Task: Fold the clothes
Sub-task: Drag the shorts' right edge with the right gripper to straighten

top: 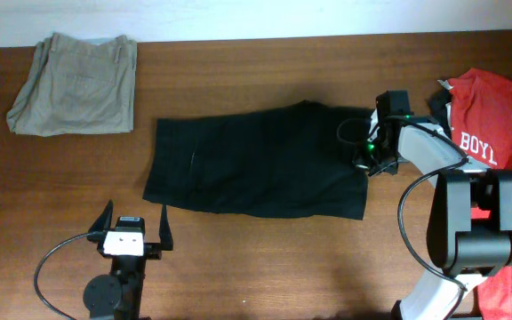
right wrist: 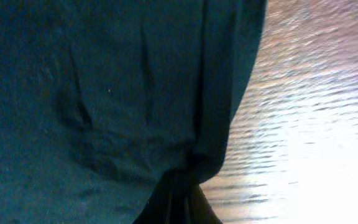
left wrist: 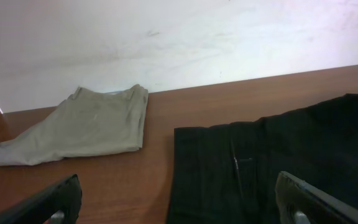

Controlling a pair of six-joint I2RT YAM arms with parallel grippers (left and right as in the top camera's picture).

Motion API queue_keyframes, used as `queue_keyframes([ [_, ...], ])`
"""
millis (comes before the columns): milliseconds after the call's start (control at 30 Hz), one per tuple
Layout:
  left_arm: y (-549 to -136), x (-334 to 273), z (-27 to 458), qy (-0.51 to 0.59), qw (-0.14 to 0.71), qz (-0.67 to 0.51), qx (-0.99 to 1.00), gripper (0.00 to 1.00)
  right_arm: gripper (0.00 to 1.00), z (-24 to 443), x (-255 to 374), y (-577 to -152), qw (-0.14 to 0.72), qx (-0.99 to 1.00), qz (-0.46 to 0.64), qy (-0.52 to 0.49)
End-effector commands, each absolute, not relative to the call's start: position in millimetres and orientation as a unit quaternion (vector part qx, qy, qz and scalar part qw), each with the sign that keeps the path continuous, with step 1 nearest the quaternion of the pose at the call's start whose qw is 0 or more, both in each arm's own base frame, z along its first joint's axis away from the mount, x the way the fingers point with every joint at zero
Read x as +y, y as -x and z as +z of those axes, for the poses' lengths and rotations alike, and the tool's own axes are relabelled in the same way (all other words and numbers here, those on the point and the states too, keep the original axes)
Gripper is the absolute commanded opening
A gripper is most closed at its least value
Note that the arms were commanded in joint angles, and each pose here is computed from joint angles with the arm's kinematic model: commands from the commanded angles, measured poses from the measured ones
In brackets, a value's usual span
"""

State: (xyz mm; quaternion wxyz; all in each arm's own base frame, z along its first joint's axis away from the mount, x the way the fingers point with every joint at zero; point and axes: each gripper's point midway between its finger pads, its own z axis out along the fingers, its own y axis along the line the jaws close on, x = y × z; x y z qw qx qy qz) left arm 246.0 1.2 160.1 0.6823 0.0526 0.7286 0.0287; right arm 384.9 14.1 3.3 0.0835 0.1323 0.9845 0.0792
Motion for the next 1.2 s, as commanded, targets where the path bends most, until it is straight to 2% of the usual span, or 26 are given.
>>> queue_keyframes([
  [0,-245.9,2.6,159.1,-0.047,0.682,0.028,0.729,0.99,0.04,7.7,-27.8,-397.4,0.107,0.981,0.022,-0.163],
  [167,-245.9,2.5,159.1,-0.047,0.682,0.028,0.729,0.99,0.04,38.0,-46.7,-430.8,0.159,0.971,0.036,-0.177],
  [367,-245.9,2.6,159.1,-0.047,0.682,0.028,0.729,0.99,0.04,59.0,-42.5,-458.1,0.207,0.966,0.056,-0.146],
  [600,-245.9,2.6,159.1,-0.047,0.682,0.028,0.729,0.99,0.04,57.7,-43.7,-455.2,0.201,0.966,0.052,-0.151],
  [867,-245.9,2.6,159.1,-0.047,0.682,0.028,0.729,0.99,0.04,46.0,-43.7,-424.4,0.136,0.973,0.041,-0.180],
  [1033,-245.9,2.6,159.1,-0.047,0.682,0.028,0.729,0.99,0.03,44.9,-41.3,-420.4,0.127,0.974,0.046,-0.181],
  [1067,-245.9,2.5,159.1,-0.047,0.682,0.028,0.729,0.99,0.10,45.5,-42.3,-422.8,0.132,0.974,0.044,-0.180],
  [1100,-245.9,2.5,159.1,-0.047,0.682,0.028,0.729,0.99,0.24,46.2,-42.6,-425.0,0.137,0.973,0.045,-0.180],
  [1133,-245.9,2.5,159.1,-0.047,0.682,0.028,0.729,0.99,0.50,46.8,-42.9,-427.0,0.141,0.973,0.045,-0.178],
  [1167,-245.9,2.6,159.1,-0.047,0.682,0.028,0.729,0.99,0.62,47.4,-43.6,-429.1,0.146,0.972,0.045,-0.178],
])
